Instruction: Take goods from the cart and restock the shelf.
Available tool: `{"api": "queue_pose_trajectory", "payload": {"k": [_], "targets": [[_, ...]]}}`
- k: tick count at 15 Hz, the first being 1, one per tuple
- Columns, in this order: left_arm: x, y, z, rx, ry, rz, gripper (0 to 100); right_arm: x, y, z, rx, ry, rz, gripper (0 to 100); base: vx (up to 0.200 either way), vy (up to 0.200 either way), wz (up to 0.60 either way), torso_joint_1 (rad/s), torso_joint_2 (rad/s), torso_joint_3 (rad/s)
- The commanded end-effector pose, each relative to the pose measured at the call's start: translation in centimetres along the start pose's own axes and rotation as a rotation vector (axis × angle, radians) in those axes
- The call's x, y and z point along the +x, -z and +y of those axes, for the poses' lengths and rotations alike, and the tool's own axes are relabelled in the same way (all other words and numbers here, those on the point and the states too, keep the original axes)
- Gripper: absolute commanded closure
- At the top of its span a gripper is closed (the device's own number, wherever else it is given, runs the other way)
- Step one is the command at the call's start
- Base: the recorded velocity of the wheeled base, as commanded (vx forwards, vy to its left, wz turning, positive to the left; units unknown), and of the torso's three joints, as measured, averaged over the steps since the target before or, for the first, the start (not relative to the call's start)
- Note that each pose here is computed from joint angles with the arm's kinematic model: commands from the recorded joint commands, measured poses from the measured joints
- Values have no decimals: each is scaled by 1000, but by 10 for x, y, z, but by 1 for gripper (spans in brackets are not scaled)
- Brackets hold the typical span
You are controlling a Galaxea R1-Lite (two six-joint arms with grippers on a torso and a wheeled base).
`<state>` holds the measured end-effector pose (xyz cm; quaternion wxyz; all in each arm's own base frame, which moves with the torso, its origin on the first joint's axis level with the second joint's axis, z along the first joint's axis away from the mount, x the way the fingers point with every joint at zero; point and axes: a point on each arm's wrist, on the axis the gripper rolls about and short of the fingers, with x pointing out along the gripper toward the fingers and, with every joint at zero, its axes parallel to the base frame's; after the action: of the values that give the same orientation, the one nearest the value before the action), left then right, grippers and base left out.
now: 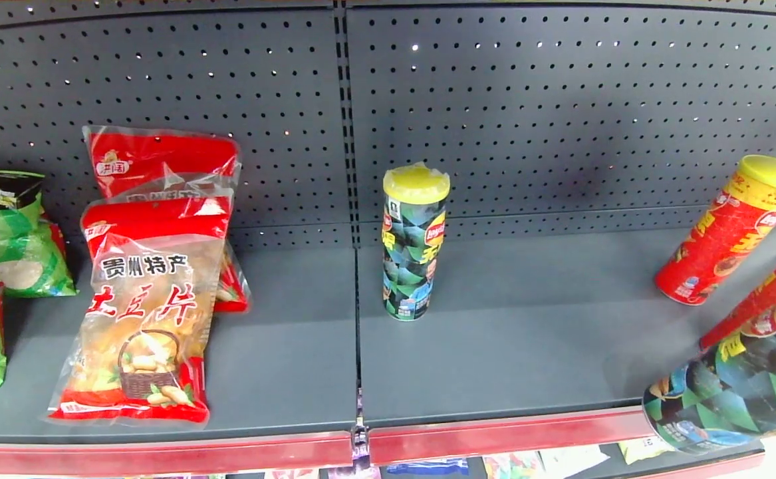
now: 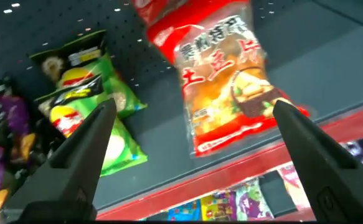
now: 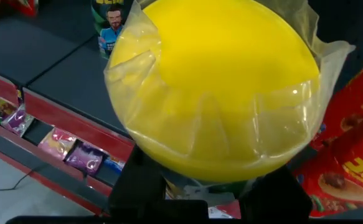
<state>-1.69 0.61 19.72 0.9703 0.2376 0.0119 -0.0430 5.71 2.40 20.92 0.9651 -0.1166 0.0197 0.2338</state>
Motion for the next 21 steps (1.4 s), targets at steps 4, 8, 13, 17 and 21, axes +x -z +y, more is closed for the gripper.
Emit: {"api": "queue_pose_trajectory", "payload": {"k": [4, 8, 13, 17, 21], "targets": [[44, -30, 4, -89, 271, 41, 0, 53, -18, -4, -10, -70, 85, 100, 0, 0, 0, 0, 0, 0], [101, -64, 4, -184, 562, 40, 0, 109, -32, -10, -7, -57, 41, 100, 0, 0, 0, 0, 0, 0], [188, -101, -38, -202, 845, 70, 0, 131, -39, -13, -5, -58, 48, 100, 0, 0, 0, 0, 0, 0], [244, -119, -86, -183, 931, 77, 0, 136, -40, -13, -5, -58, 53, 100, 0, 0, 0, 0, 0, 0], [266, -130, -119, -159, 920, 85, 0, 139, -43, -15, -3, -55, 48, 100, 0, 0, 0, 0, 0, 0]]}}
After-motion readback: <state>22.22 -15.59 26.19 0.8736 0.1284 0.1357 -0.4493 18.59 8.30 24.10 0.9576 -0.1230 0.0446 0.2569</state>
